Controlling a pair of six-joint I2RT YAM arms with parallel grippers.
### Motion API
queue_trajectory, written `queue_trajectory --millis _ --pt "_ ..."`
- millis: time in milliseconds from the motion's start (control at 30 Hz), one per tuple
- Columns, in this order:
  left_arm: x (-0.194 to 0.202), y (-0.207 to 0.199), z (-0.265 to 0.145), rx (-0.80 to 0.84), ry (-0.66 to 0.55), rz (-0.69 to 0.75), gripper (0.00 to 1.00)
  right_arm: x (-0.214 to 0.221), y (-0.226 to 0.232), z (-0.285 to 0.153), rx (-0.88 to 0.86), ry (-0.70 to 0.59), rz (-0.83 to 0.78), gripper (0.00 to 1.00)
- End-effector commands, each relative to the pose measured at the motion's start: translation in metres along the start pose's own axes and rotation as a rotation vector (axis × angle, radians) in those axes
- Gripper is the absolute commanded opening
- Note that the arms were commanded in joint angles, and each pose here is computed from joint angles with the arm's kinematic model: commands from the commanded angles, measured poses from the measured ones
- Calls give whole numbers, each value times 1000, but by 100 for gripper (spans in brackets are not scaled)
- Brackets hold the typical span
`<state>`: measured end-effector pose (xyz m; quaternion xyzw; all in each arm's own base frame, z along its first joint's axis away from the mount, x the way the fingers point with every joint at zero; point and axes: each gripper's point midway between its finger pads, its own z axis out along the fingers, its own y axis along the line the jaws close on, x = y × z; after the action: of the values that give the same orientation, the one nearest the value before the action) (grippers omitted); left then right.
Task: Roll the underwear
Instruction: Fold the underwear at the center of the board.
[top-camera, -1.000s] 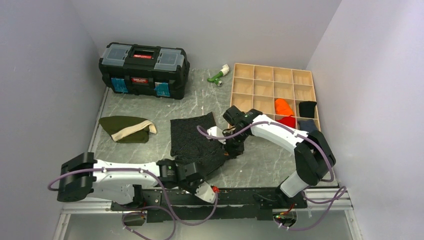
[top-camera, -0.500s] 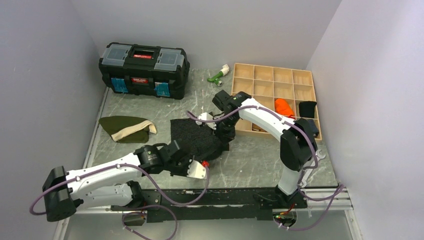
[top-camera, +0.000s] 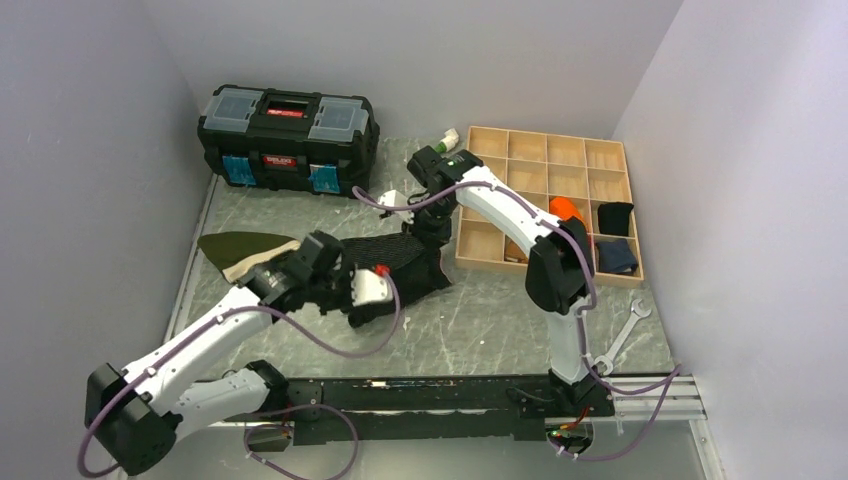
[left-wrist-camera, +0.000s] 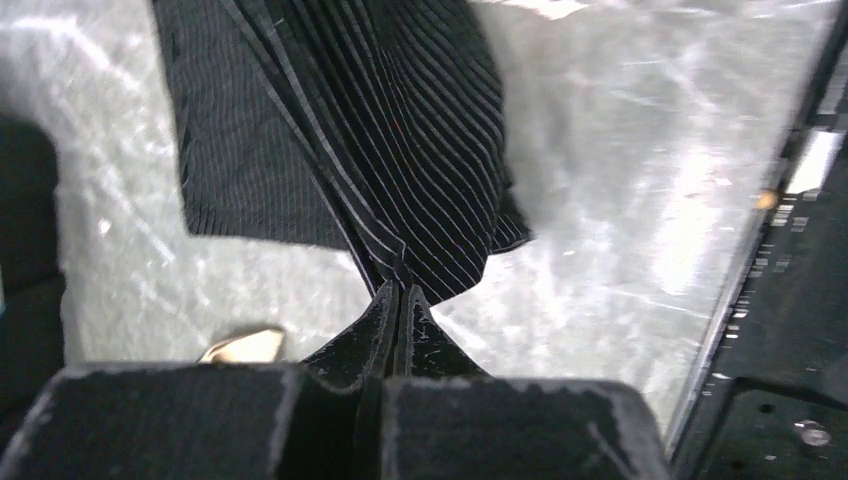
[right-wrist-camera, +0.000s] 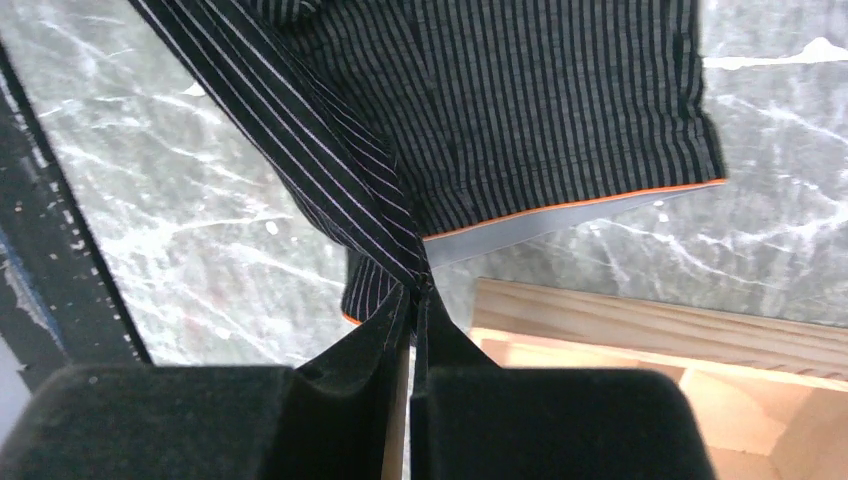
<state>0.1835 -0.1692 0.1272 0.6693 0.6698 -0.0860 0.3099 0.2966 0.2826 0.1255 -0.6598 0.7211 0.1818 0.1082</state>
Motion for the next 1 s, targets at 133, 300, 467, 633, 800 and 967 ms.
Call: queue_trajectory --millis 133,300,467,633,800,967 --pt "13 79 -12 -57 -24 -76 0 -12 -56 -3 96 -21 4 5" --pt "29 108 0 -30 -4 -144 0 -14 -85 10 127 -26 18 5" --pt "46 124 17 -20 29 -173 0 -11 -105 27 148 -16 4 5" --pt "57 135 28 -17 54 -191 0 -13 -118 34 174 -12 -27 5" --pt "62 147 37 -31 70 -197 0 -13 -129 39 204 -9 -55 6" --pt "71 157 46 -46 101 -201 1 -13 -139 45 229 -5 -68 6"
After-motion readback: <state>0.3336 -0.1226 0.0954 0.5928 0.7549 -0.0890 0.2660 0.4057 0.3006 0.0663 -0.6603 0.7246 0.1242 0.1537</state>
